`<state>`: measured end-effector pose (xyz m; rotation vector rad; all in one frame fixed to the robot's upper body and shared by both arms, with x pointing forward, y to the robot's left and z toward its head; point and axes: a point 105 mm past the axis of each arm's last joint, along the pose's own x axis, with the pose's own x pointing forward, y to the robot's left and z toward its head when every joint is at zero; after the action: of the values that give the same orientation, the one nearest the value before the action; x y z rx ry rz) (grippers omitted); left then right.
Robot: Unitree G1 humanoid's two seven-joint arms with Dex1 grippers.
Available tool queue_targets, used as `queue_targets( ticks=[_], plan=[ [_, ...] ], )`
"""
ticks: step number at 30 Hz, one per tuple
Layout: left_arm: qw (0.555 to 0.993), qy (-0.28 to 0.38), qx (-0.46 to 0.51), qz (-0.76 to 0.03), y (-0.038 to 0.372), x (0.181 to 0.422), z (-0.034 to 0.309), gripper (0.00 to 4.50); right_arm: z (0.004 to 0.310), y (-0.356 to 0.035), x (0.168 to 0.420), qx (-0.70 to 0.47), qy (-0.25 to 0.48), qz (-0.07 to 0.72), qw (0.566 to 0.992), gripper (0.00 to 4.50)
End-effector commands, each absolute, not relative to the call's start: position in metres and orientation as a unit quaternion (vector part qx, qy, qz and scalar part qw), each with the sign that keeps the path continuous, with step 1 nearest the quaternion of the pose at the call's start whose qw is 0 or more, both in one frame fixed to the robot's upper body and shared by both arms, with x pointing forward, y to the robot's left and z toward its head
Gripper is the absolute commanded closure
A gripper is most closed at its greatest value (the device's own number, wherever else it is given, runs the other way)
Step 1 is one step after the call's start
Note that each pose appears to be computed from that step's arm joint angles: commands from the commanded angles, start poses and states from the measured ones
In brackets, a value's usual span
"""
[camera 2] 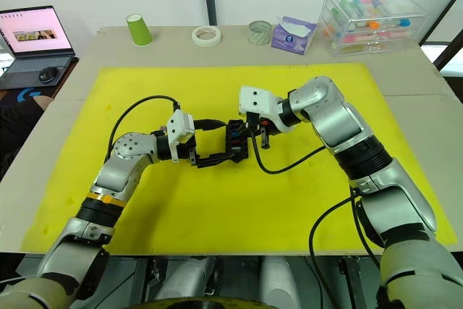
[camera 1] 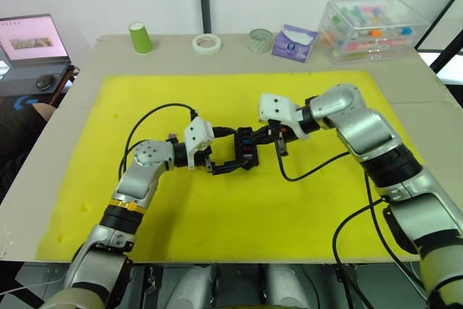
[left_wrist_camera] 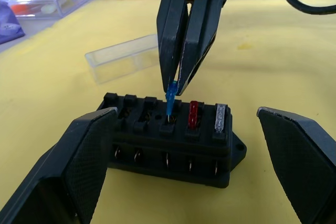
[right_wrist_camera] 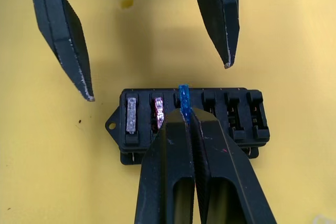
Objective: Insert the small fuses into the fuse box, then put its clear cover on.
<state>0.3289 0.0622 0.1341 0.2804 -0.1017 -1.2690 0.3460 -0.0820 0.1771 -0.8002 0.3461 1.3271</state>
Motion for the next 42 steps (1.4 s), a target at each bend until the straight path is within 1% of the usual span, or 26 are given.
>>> queue_targets(
  ticks=[1, 12, 23, 32, 42],
  plan=[
    [0.791, -0.069, 0.141, -0.591, 0.06, 0.33, 0.145, 0.03, 0.191, -0.079, 0.345, -0.37, 0.13, 0.592, 0.704, 4.5],
    [0.791, -0.067, 0.147, -0.59, 0.06, 0.332, 0.144, 0.03, 0.187, -0.078, 0.343, -0.37, 0.14, 0.594, 0.701, 4.5],
    [0.793, -0.064, 0.149, -0.587, 0.061, 0.333, 0.142, 0.03, 0.207, -0.075, 0.348, -0.338, 0.132, 0.581, 0.728, 4.5],
    [0.791, -0.064, 0.151, -0.589, 0.06, 0.334, 0.141, 0.03, 0.199, -0.074, 0.346, -0.329, 0.149, 0.578, 0.731, 4.5],
    [0.791, -0.073, 0.147, -0.589, 0.058, 0.333, 0.141, 0.03, 0.191, -0.073, 0.339, -0.317, 0.165, 0.584, 0.729, 4.5]
  ],
)
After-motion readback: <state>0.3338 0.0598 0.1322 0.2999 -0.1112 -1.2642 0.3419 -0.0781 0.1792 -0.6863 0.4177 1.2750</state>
